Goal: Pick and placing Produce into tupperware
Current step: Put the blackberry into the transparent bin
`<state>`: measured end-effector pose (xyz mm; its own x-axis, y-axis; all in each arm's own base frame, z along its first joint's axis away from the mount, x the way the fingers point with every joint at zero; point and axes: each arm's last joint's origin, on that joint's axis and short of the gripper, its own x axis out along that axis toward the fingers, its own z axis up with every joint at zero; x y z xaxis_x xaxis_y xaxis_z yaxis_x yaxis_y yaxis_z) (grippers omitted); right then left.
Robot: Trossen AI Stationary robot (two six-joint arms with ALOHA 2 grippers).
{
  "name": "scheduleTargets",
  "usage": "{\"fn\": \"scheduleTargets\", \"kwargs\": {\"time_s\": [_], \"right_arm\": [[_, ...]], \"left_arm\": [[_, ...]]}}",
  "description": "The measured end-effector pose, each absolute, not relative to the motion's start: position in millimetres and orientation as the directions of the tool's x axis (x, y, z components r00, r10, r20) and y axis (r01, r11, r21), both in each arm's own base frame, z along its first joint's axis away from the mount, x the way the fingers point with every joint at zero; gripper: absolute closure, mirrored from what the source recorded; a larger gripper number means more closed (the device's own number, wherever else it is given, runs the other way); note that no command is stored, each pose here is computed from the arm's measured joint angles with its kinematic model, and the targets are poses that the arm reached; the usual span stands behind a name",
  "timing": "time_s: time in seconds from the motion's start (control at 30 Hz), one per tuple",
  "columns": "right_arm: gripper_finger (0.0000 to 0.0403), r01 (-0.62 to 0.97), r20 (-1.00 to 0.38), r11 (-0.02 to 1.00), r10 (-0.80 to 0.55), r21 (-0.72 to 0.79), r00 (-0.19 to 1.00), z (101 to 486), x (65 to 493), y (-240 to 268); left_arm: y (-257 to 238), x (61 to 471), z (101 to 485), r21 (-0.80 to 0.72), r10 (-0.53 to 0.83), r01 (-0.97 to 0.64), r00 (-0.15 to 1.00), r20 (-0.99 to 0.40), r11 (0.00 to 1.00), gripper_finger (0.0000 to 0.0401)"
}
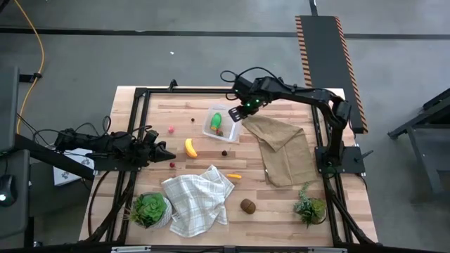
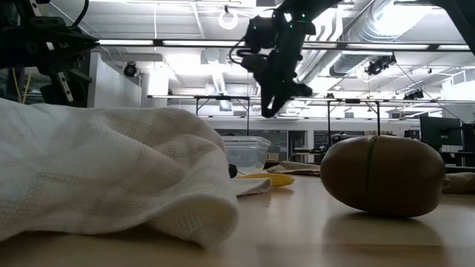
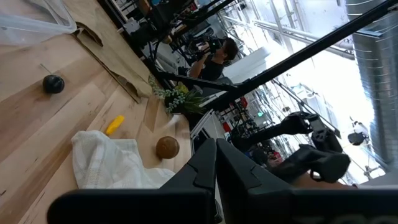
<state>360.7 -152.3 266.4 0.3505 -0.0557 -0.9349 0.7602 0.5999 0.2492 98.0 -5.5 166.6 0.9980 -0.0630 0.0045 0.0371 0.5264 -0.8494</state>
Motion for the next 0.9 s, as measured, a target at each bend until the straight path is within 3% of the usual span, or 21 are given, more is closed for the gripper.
{"fn": "scheduleTargets", "kwargs": {"time_s": [0.5, 0.9], "right_arm": [[0.0311, 0.516, -0.836, 0.784, 0.009, 0.346, 0.548, 279.6, 390.4, -121.1], [0.0311, 0.527, -0.824, 0.781, -0.029, 0.334, 0.566, 280.7, 387.8, -136.1]], "left_arm": [[-5.5, 98.0, 166.6, -0.851, -0.063, 0.037, 0.998, 0.004, 0.524, 0.04], [-5.5, 98.0, 166.7, -0.855, -0.063, 0.037, 0.998, 0.005, 0.517, 0.04]]}}
